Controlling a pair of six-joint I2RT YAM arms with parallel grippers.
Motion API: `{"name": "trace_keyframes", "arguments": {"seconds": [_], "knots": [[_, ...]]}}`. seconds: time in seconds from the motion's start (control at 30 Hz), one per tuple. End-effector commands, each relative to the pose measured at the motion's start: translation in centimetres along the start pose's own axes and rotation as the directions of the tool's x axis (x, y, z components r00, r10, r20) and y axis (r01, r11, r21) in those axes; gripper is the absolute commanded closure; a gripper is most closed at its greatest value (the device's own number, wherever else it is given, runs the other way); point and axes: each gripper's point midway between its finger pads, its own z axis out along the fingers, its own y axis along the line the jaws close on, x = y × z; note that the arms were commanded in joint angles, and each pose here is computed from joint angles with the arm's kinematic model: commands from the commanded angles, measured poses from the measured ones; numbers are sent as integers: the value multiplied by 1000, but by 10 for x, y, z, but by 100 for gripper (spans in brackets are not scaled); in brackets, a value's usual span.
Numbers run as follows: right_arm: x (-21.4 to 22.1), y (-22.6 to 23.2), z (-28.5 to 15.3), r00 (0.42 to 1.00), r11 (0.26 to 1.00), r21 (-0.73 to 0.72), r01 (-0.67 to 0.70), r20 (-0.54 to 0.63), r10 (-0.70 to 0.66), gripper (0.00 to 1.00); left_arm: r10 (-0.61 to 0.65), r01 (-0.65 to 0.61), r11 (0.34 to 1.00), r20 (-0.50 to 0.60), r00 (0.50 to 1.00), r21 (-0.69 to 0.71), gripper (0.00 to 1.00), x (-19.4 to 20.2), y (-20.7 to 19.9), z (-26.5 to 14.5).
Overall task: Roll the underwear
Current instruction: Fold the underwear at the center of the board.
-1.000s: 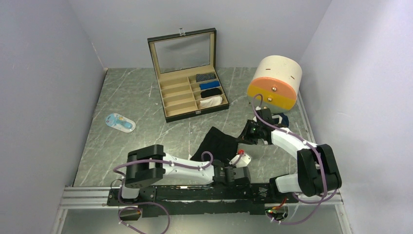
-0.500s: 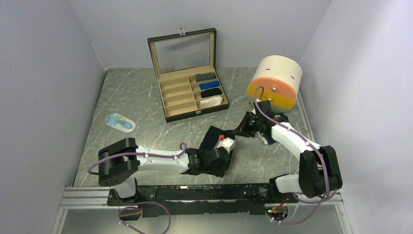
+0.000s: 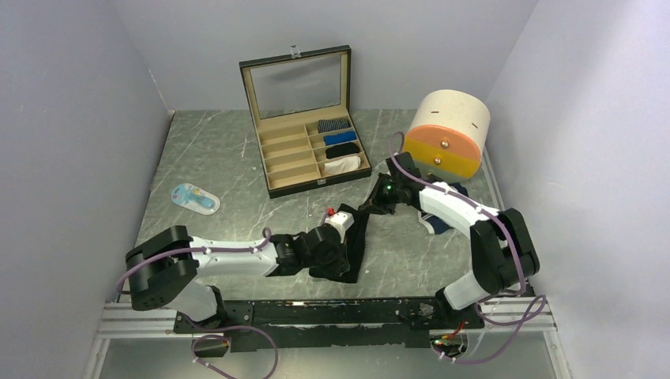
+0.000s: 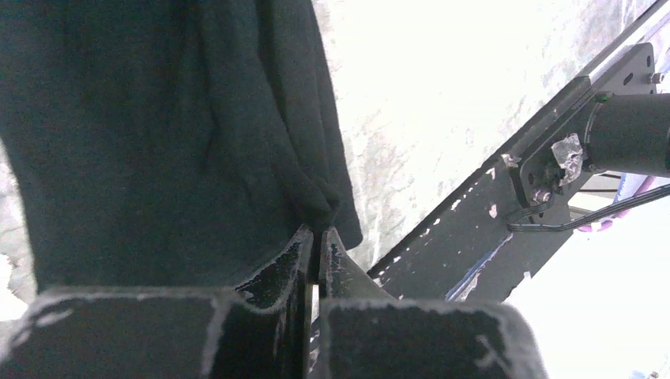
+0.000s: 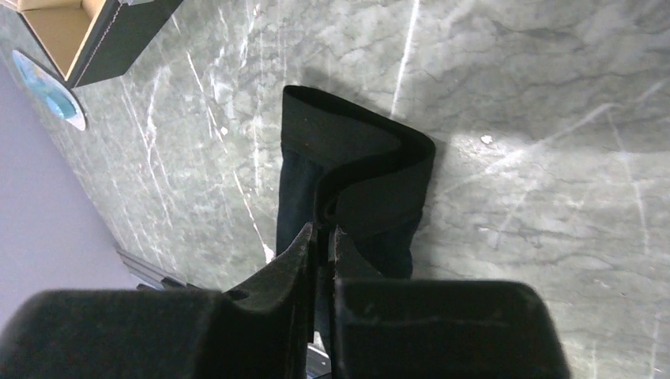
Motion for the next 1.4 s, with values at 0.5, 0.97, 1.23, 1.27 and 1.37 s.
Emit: {"name": "trace_keyframes", "arguments": {"seconds": [0.5,0.97,1.23,1.27,1.37], "knots": [[-10,41,51,1000,998,58,21,7,-22,94,-60,59,995,-5,998,-83,95,-16,65,-36],[-14,30,71,999,992,118,36,-2,-36,93,-49,41,983,-40,998,-179,95,-2,94,-41],[-12,32,78,996,991,102,81,-38,-78,80,-55,41,981,-69,996,-191,95,7,100,-35],[-12,32,78,996,991,103,86,-38,-82,78,-57,42,980,-71,996,-193,95,8,100,-34],[-15,36,76,994,989,100,106,-36,-103,74,-65,49,979,-76,995,-200,95,9,102,-33]]}}
